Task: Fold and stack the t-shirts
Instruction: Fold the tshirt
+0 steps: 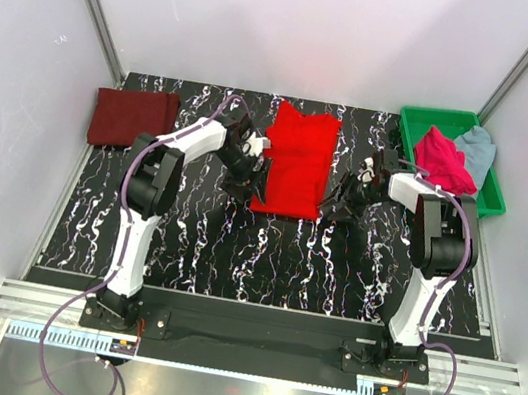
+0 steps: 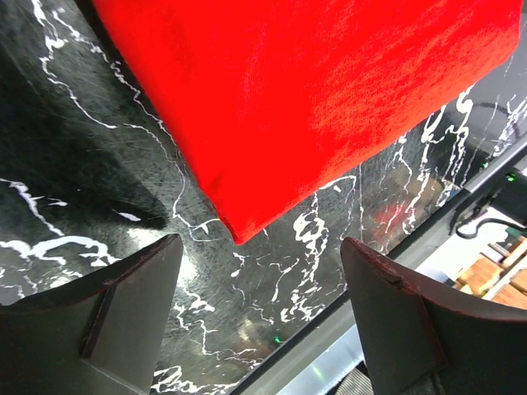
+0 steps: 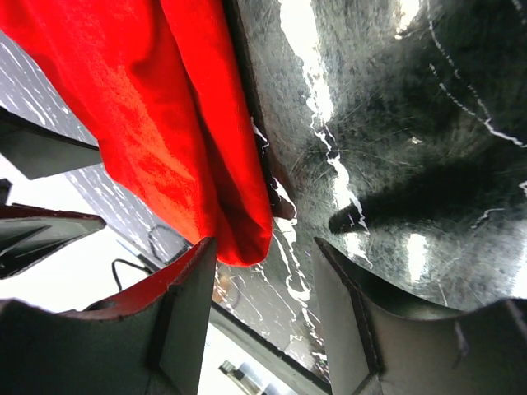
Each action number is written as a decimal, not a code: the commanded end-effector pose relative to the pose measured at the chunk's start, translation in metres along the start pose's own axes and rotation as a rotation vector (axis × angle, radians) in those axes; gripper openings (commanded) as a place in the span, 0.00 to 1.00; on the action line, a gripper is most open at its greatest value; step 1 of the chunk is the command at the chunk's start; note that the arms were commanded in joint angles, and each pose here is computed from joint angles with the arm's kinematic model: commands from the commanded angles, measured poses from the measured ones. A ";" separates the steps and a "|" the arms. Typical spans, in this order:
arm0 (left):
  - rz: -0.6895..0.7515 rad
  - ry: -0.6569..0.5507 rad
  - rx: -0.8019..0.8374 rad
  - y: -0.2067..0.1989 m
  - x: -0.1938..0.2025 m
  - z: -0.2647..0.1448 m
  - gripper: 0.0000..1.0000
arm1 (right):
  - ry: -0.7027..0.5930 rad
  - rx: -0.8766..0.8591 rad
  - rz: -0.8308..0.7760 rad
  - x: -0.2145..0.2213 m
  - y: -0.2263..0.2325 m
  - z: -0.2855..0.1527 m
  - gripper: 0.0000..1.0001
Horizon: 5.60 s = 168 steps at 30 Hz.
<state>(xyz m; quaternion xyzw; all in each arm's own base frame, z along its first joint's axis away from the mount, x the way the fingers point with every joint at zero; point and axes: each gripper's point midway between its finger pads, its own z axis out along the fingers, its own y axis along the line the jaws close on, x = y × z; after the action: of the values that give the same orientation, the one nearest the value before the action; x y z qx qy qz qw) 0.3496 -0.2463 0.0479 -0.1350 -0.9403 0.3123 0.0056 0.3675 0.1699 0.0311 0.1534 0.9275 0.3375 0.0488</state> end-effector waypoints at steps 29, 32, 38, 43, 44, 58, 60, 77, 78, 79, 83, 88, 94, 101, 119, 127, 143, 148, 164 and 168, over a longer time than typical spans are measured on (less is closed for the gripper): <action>-0.052 0.053 0.094 -0.017 0.005 0.029 0.69 | 0.091 -0.063 -0.080 0.035 0.040 0.015 0.56; -0.045 0.051 0.087 -0.017 0.006 0.027 0.68 | 0.092 -0.062 -0.077 0.038 0.040 0.007 0.56; -0.050 0.057 0.084 -0.016 0.010 0.026 0.64 | 0.086 -0.043 -0.062 0.041 0.029 -0.004 0.54; -0.049 0.059 0.085 -0.017 0.012 0.025 0.57 | 0.079 -0.006 -0.027 0.041 0.015 -0.005 0.54; -0.047 0.063 0.091 -0.018 0.013 0.026 0.52 | 0.083 -0.006 -0.019 0.042 0.014 -0.004 0.54; -0.036 0.096 0.118 -0.029 0.028 0.028 0.40 | 0.069 -0.020 0.000 0.038 0.008 0.008 0.51; -0.037 0.095 0.118 -0.029 0.028 0.027 0.40 | 0.057 -0.035 0.008 0.033 0.013 0.006 0.51; -0.022 0.089 0.095 -0.027 0.027 0.026 0.40 | -0.008 -0.043 0.038 0.012 0.008 0.001 0.40; -0.020 0.087 0.093 -0.027 0.027 0.026 0.39 | -0.004 -0.043 0.039 0.014 0.007 0.002 0.32; -0.017 0.086 0.092 -0.027 0.027 0.025 0.38 | -0.003 -0.046 0.043 0.014 0.007 0.002 0.29; -0.016 0.092 0.087 -0.026 0.030 0.026 0.27 | -0.003 -0.059 0.031 0.017 0.007 0.002 0.12; 0.001 0.088 0.072 -0.024 0.028 0.028 0.01 | -0.012 -0.053 0.021 0.018 0.007 -0.002 0.00; 0.048 0.067 0.068 -0.032 0.024 0.013 0.00 | -0.013 -0.078 0.004 0.020 0.015 -0.015 0.00; 0.115 0.011 0.065 -0.047 0.025 -0.017 0.00 | -0.043 -0.100 -0.049 0.021 0.031 -0.042 0.00; 0.249 -0.090 0.052 -0.087 0.046 -0.068 0.00 | -0.119 -0.197 -0.150 0.039 0.078 -0.104 0.00; 0.299 -0.141 0.036 -0.097 0.031 -0.083 0.00 | -0.185 -0.227 -0.192 0.018 0.103 -0.120 0.00; 0.384 -0.249 -0.037 -0.102 -0.030 -0.093 0.00 | -0.275 -0.235 -0.219 -0.030 0.116 -0.122 0.00; 0.402 -0.248 -0.038 -0.099 -0.034 -0.089 0.00 | -0.297 -0.241 -0.238 -0.049 0.126 -0.126 0.00; 0.415 -0.277 -0.075 -0.098 -0.037 -0.097 0.00 | -0.272 -0.230 -0.212 -0.037 0.110 -0.117 0.00; 0.434 -0.311 -0.076 -0.106 -0.042 -0.108 0.00 | -0.298 -0.252 -0.233 -0.050 0.127 -0.127 0.00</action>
<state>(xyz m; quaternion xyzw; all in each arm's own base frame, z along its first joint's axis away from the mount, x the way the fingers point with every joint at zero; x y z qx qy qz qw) 0.3616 -0.2754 0.1625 -0.2698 -0.9052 0.2914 -0.1511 0.4011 0.1717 0.1743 0.1063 0.8861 0.4092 0.1900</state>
